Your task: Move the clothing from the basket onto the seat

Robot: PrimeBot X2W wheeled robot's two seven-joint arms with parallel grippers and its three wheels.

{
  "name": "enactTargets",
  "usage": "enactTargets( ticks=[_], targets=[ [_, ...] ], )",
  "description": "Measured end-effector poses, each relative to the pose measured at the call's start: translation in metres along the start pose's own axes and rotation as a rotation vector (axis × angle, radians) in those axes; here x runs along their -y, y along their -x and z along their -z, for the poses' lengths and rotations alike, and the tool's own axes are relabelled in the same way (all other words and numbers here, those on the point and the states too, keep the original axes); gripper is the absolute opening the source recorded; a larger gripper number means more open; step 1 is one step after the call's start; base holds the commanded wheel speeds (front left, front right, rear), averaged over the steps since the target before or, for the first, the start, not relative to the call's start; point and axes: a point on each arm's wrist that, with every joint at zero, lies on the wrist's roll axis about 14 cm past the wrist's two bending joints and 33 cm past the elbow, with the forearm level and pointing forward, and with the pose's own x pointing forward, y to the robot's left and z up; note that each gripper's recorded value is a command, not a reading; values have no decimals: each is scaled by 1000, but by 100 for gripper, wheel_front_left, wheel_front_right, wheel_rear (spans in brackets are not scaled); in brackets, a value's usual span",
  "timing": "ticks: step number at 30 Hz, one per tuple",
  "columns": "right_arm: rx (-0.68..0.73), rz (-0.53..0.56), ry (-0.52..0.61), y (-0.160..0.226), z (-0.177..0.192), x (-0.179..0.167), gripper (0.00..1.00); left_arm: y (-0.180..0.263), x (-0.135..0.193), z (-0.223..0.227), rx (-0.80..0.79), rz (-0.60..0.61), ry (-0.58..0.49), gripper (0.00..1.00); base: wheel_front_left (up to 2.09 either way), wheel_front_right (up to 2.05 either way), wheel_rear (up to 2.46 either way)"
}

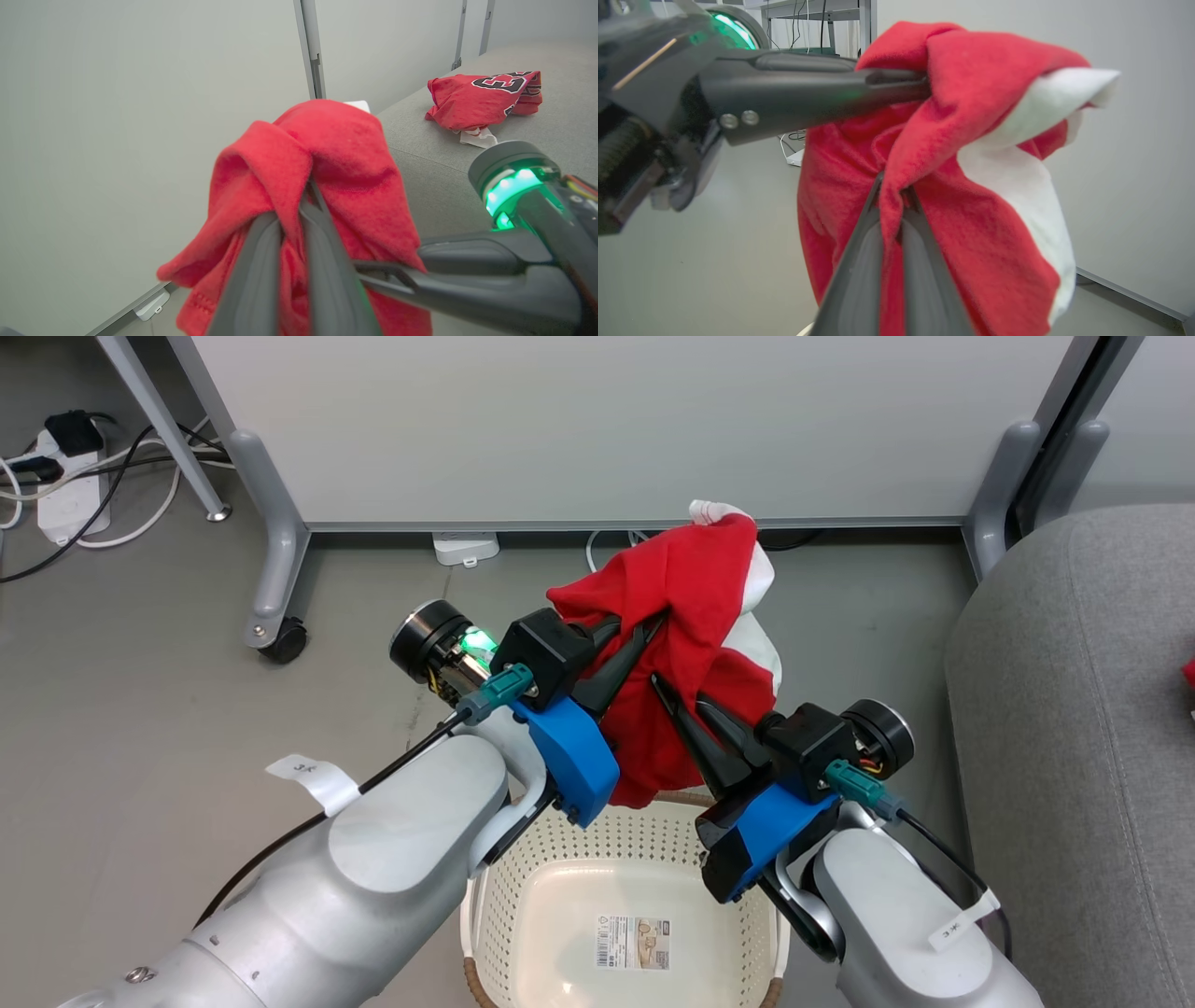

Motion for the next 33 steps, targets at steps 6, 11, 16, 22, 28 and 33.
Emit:
enactTargets(
  ticks=[6, 11, 16, 22, 28, 33],
  targets=[
    [5, 8, 2, 1, -3, 2, 0, 1, 0, -1, 2, -2, -2, 0, 0, 0, 0],
    [10, 16, 6, 3, -6, 4, 0, 1, 1, -4, 8, 1, -6, 0, 0, 0, 0],
    [18, 20, 11, 5, -10, 4, 0, 2, 2, -7, 14, 2, -7, 0, 0, 0, 0],
    [17, 22, 9, 6, -9, 4, 0, 2, 2, -5, 10, 2, -8, 0, 0, 0, 0],
    [22, 27, 11, 7, -11, 5, 0, 2, 4, -5, 8, 7, -10, 0, 0, 0, 0],
    [23, 28, 10, 9, -12, 4, 0, 1, 6, -4, 6, 11, -9, 0, 0, 0, 0]
  ],
)
